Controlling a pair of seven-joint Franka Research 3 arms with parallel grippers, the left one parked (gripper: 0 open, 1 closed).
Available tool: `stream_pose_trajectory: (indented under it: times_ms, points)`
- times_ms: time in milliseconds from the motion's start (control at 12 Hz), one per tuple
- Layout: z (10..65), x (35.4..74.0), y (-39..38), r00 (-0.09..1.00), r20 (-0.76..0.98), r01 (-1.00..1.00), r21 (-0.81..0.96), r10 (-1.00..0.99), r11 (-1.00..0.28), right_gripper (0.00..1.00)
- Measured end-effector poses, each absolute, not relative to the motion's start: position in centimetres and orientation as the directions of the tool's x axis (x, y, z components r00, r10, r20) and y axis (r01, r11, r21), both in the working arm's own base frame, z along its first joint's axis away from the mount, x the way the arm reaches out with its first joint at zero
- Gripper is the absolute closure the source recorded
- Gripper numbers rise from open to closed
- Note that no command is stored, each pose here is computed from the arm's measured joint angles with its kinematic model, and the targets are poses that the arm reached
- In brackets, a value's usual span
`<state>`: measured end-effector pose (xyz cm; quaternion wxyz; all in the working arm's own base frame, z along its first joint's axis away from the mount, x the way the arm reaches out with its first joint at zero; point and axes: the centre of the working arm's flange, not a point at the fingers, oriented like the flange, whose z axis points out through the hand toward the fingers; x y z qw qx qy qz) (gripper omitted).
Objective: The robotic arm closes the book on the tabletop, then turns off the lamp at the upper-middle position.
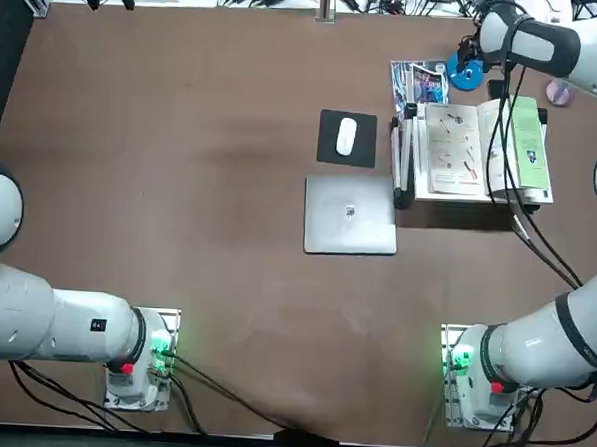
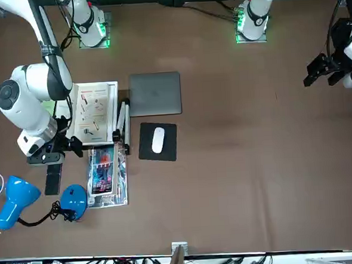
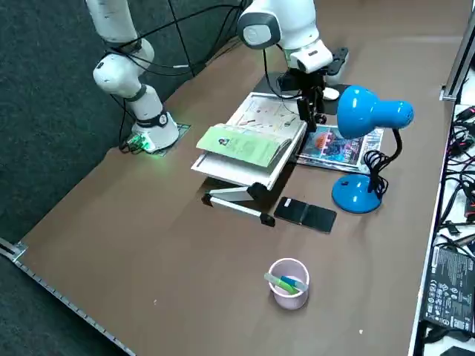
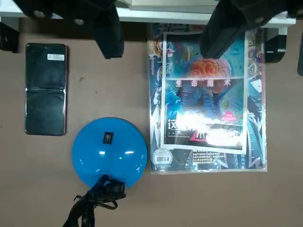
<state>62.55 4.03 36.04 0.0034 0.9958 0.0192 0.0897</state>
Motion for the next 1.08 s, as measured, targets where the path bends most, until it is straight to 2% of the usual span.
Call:
stream_pose_trajectory:
  times_ms: [417,833,1083]
  points:
    - [37.4,61.6,2.0,0.992,0.122,0.025,0.016,0.027,-1.0,0.04]
    - [40.6,59.0,-4.5,0.995,0.021,0.093,0.011,0.093,-0.996,0.06]
    - [40.2,57.9,-8.8,0.993,0.004,0.119,-0.096,0.119,-0.988,0.08]
